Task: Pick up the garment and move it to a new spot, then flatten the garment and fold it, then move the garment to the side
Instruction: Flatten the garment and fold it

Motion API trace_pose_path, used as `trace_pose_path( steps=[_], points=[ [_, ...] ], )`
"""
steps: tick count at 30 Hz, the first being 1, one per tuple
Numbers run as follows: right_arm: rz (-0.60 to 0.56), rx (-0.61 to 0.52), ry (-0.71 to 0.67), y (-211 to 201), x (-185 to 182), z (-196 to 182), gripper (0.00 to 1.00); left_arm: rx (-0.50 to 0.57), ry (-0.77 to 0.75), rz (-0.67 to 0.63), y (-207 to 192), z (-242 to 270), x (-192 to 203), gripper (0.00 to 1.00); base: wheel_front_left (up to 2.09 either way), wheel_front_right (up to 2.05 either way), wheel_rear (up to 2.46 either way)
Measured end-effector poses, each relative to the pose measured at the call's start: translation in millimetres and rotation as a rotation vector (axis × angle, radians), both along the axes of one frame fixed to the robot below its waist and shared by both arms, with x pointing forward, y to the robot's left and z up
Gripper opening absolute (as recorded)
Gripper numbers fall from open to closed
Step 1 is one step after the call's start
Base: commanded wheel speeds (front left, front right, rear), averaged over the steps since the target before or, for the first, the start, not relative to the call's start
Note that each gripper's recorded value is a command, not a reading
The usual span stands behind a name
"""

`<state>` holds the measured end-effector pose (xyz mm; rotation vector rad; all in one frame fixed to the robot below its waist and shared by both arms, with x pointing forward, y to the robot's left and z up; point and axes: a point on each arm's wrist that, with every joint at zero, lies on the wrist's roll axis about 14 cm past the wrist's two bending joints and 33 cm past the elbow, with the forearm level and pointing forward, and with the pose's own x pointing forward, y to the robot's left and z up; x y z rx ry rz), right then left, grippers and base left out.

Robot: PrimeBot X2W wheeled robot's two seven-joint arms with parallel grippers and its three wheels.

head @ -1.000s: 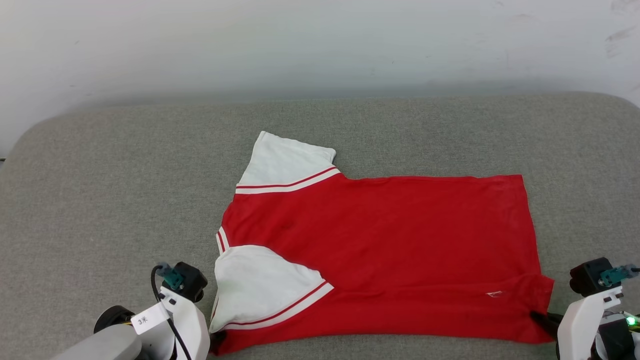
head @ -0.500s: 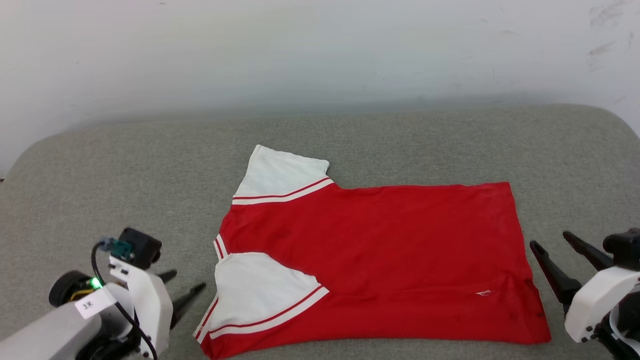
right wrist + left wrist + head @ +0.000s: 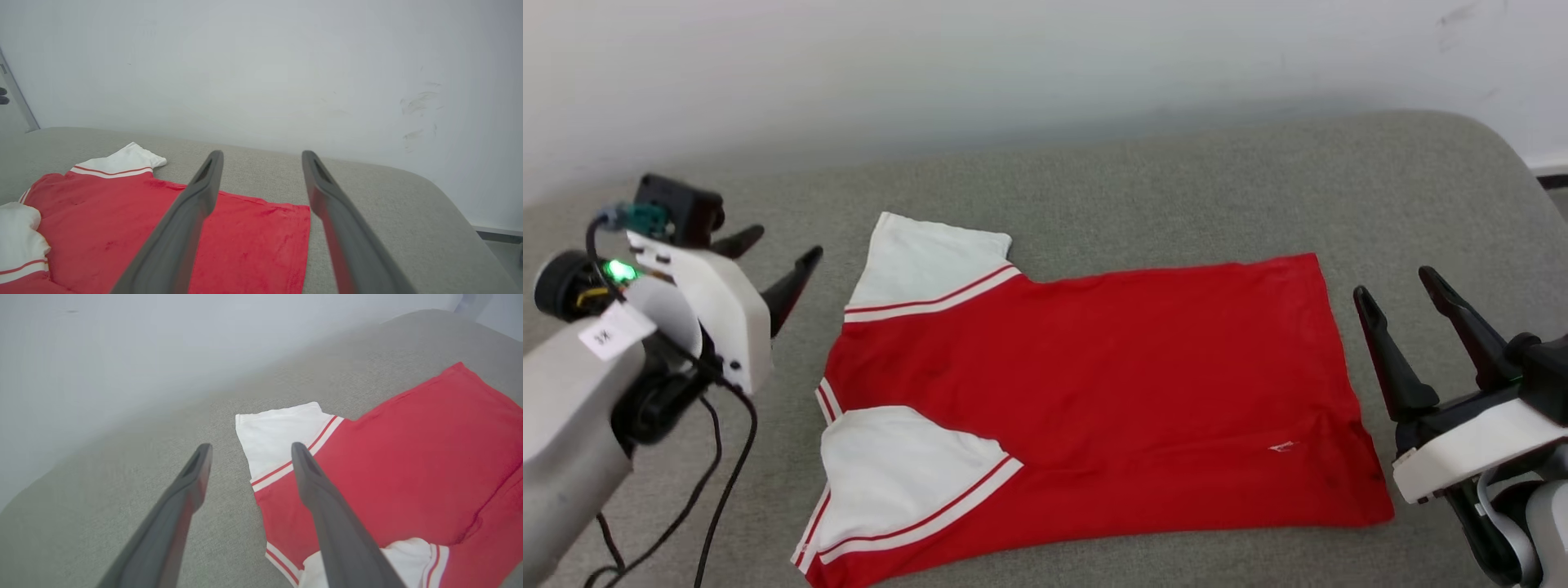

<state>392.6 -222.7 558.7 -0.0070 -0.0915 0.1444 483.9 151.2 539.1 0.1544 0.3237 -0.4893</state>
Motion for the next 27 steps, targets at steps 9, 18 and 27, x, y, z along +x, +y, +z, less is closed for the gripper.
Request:
trace_pose_path(
  steps=[9, 18, 27],
  points=[
    [-0.017, -0.013, 0.055, 3.5, 16.4, -21.6, 1.00, 0.124, 0.264, -0.019, -13.9, -38.1, 65.6, 1.00, 0.00, 0.00, 0.00],
    [-0.024, -0.038, 0.123, 1.4, 40.0, -52.5, 1.00, 0.231, 0.537, -0.030, -28.2, -84.8, 110.9, 1.00, 0.00, 0.00, 0.00],
    [0.000, -0.066, 0.189, 4.7, 65.2, -85.4, 1.00, 0.267, 0.649, -0.048, -46.2, -135.0, 138.3, 1.00, 0.00, 0.00, 0.00]
  ],
)
